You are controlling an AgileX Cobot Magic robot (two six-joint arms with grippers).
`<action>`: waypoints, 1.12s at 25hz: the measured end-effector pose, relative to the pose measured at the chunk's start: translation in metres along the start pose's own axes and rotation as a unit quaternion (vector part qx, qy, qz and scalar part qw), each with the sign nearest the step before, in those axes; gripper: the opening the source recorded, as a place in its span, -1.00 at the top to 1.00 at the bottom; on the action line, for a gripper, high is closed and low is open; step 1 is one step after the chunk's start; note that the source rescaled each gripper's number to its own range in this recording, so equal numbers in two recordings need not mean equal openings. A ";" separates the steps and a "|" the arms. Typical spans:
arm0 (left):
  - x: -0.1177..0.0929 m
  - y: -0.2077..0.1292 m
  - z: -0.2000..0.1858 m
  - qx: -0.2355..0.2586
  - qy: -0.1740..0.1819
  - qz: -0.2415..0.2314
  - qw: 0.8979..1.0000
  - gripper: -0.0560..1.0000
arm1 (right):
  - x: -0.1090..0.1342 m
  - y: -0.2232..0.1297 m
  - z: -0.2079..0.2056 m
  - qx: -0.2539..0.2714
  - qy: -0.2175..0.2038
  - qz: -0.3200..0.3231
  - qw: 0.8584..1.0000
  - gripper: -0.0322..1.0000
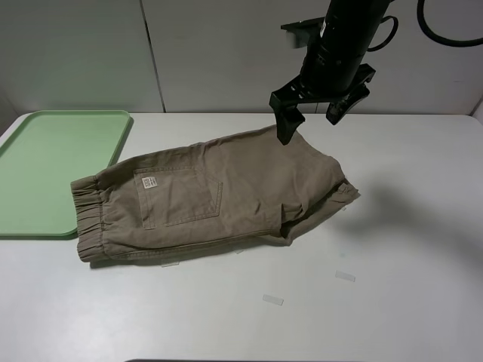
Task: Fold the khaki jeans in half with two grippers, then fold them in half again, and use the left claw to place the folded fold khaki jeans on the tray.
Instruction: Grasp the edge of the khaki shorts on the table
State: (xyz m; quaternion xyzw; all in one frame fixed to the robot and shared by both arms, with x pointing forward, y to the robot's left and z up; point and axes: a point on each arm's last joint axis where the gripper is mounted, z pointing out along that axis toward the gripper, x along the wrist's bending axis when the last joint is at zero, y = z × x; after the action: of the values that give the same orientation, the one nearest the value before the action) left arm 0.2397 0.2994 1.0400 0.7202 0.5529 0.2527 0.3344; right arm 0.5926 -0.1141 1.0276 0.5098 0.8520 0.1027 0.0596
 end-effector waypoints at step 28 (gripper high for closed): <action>-0.004 -0.008 -0.009 -0.043 0.109 -0.084 0.990 -0.79 | -0.018 0.014 0.018 -0.048 -0.070 -0.019 0.996 -1.00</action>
State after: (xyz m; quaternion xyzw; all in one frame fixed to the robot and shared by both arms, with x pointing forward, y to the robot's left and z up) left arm 0.2274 0.2991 1.0395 0.6243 0.6328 0.3247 0.3230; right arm 0.6171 -0.1218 1.0133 0.4961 0.8494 0.1066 0.1451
